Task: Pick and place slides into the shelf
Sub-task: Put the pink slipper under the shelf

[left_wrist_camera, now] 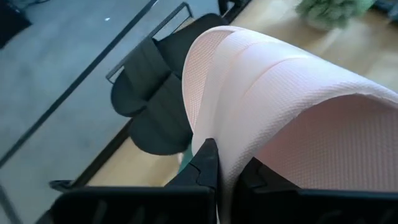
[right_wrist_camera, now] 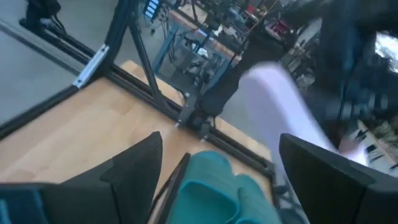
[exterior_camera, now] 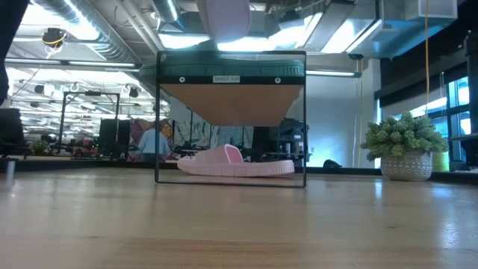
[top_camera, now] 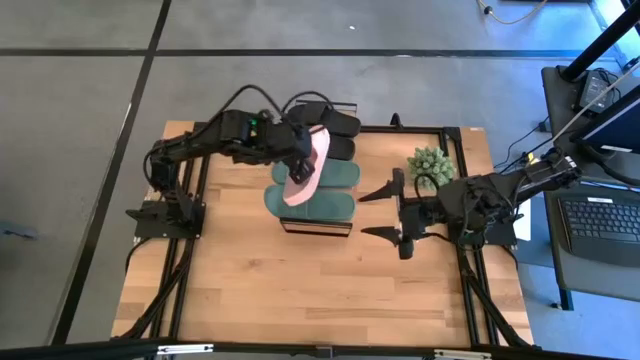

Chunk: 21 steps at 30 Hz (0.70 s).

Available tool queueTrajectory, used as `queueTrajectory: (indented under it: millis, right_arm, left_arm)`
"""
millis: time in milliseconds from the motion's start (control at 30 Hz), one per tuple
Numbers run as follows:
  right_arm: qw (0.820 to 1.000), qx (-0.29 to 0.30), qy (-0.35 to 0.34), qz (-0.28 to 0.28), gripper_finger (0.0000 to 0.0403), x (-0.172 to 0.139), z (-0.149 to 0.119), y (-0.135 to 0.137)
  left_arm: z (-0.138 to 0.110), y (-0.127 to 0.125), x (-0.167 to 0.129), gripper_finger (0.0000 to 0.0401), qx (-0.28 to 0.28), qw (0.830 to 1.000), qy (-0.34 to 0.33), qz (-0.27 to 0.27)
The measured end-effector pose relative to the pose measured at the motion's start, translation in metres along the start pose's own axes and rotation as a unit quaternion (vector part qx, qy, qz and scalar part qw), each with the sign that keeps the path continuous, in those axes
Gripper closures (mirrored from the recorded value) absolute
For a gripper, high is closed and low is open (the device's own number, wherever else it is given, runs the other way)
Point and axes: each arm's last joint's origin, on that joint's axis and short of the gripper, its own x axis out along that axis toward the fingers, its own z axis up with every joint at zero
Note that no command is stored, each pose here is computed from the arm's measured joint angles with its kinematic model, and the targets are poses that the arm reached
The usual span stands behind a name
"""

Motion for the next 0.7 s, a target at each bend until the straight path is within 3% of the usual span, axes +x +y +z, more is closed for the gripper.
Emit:
queueTrajectory:
  millis: [200, 367, 533, 700]
  right_arm:
    - [0.997, -0.075, 0.028, 0.000, 0.0085, 0.040, 0.011, 0.002]
    - [0.989, -0.140, 0.050, 0.010, 0.0085, 0.076, 0.014, 0.009]
    - [0.981, -0.178, 0.075, -0.014, 0.0085, 0.097, 0.017, 0.012]
    - [0.983, -0.173, 0.058, -0.032, 0.0085, 0.105, 0.022, 0.012]
  left_arm:
    - [0.001, -0.010, 0.014, 0.0400, 0.062, 0.998, 0.022, -0.011]
    - [-0.001, -0.017, 0.014, 0.0400, 0.079, 0.996, 0.022, -0.020]
    - [-0.005, -0.025, 0.007, 0.0400, 0.102, 0.994, 0.017, -0.032]
    - [-0.010, -0.034, 0.000, 0.0400, 0.115, 0.992, 0.013, -0.042]
